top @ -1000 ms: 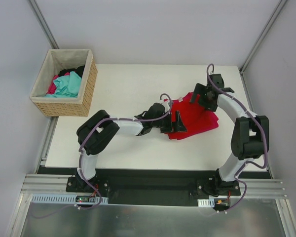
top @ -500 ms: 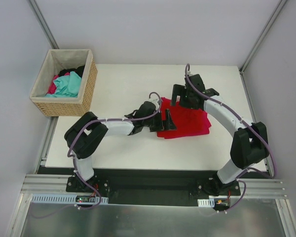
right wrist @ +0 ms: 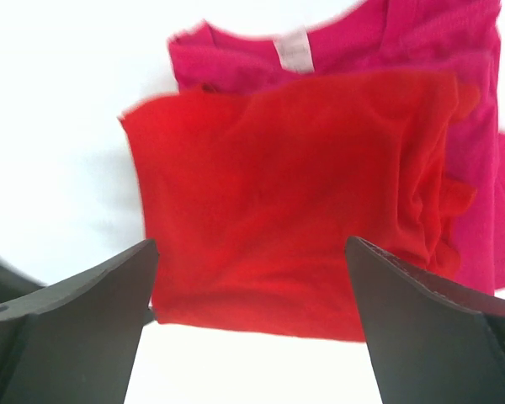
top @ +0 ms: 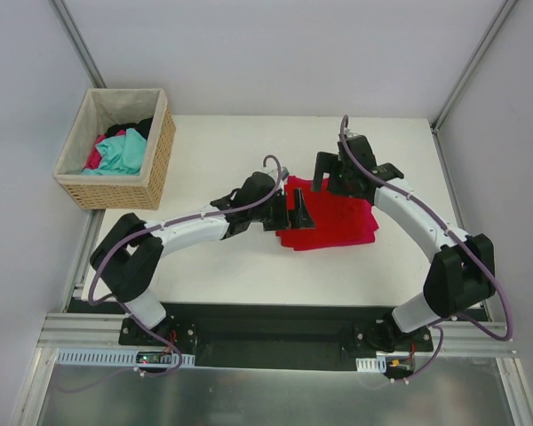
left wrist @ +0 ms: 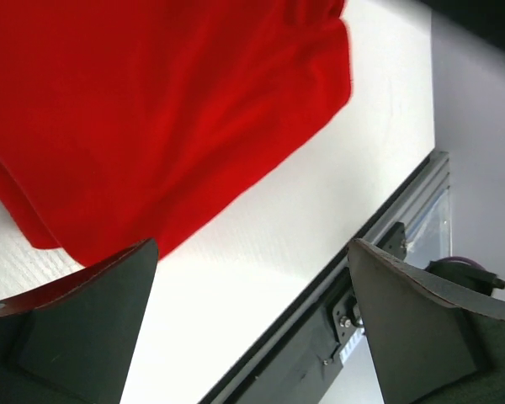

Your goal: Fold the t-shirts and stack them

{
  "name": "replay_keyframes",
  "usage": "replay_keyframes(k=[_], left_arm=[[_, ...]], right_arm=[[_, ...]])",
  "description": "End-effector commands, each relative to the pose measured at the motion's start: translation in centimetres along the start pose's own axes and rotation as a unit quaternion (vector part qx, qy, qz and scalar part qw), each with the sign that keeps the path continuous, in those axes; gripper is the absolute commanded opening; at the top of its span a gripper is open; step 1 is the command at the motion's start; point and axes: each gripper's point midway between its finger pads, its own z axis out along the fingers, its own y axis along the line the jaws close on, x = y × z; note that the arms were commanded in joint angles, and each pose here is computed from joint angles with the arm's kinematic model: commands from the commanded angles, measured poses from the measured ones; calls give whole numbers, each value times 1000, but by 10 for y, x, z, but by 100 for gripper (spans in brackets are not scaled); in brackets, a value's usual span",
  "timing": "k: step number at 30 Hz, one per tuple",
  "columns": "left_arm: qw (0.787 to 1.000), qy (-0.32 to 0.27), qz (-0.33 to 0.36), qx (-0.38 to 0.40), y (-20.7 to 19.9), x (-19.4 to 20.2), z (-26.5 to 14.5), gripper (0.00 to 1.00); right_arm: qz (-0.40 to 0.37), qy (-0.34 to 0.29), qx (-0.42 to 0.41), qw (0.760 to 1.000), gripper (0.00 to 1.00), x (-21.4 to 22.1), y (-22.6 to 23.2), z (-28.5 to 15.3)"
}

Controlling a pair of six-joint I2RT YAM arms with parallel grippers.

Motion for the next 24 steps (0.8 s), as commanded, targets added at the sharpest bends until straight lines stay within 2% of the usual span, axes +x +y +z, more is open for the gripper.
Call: replay_keyframes(k=[1,9,14,17,24], left_arm=[[999,-34,17,-22,-15,-29,-31,96],[995,-23,-22,-90,41,-2,-43,96],[991,-24,-35,-128,75,2,-45,96],[989,-22,-28,-143,86,-1,-39,96],[992,-29,-37,-120,88,-18,-19,97]], right_arm=[[1,3,20,1000,97,15,-12,-9],[12,26,97,995,97,56,-60,-2],[9,17,117,993,97,51,-73,-7],[3,7,126,992,97,41,-77,-10],[33,22,132,990,96,40,-98,4]])
